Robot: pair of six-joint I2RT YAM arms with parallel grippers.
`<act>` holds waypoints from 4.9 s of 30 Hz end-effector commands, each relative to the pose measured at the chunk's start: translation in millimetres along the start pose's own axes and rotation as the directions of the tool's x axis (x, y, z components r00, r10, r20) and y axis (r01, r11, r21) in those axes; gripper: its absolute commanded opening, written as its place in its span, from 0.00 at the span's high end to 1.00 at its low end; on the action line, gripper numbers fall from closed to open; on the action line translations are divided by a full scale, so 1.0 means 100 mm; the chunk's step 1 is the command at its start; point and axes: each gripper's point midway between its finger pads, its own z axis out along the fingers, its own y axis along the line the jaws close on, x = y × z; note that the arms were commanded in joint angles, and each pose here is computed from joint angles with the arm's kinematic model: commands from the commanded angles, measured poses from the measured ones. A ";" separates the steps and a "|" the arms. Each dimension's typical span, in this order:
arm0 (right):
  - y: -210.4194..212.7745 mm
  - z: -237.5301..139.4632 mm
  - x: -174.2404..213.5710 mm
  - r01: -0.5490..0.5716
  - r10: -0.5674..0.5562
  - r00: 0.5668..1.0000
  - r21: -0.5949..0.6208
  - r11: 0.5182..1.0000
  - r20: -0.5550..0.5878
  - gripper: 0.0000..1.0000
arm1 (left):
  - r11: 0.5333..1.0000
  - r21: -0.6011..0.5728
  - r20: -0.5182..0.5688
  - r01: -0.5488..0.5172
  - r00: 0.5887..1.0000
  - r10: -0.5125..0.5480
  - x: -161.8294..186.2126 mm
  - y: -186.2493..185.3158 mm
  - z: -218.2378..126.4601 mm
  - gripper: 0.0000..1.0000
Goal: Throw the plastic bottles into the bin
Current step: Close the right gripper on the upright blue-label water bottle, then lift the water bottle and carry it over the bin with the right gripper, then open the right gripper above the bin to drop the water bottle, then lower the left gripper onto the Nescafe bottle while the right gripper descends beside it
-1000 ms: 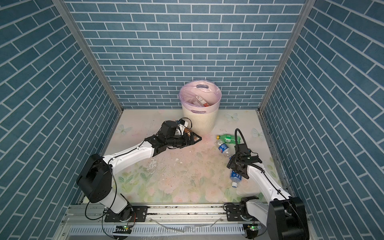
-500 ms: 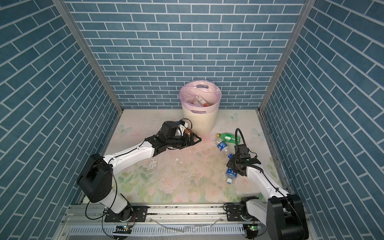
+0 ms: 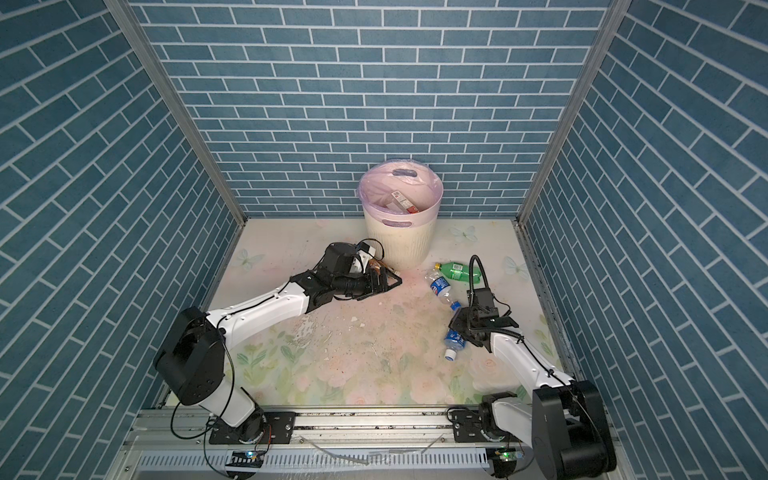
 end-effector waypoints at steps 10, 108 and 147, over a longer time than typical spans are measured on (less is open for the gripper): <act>0.31 0.22 0.23 0.017 -0.019 0.996 -0.023 1.000 -0.089 0.52 | 0.998 -0.055 0.000 -0.020 1.000 0.020 0.07 0.08 -0.13 0.01; 2.77 -2.33 -2.82 0.421 -0.099 0.796 -0.429 0.799 0.597 0.01 | 0.992 -0.074 0.258 -0.101 0.959 0.117 -1.06 -0.30 -0.87 0.01; 1.73 -1.09 -1.04 0.506 -0.356 0.823 -0.285 0.814 0.442 0.01 | 0.597 -0.089 0.493 0.797 0.556 -0.669 -1.08 1.81 0.23 0.01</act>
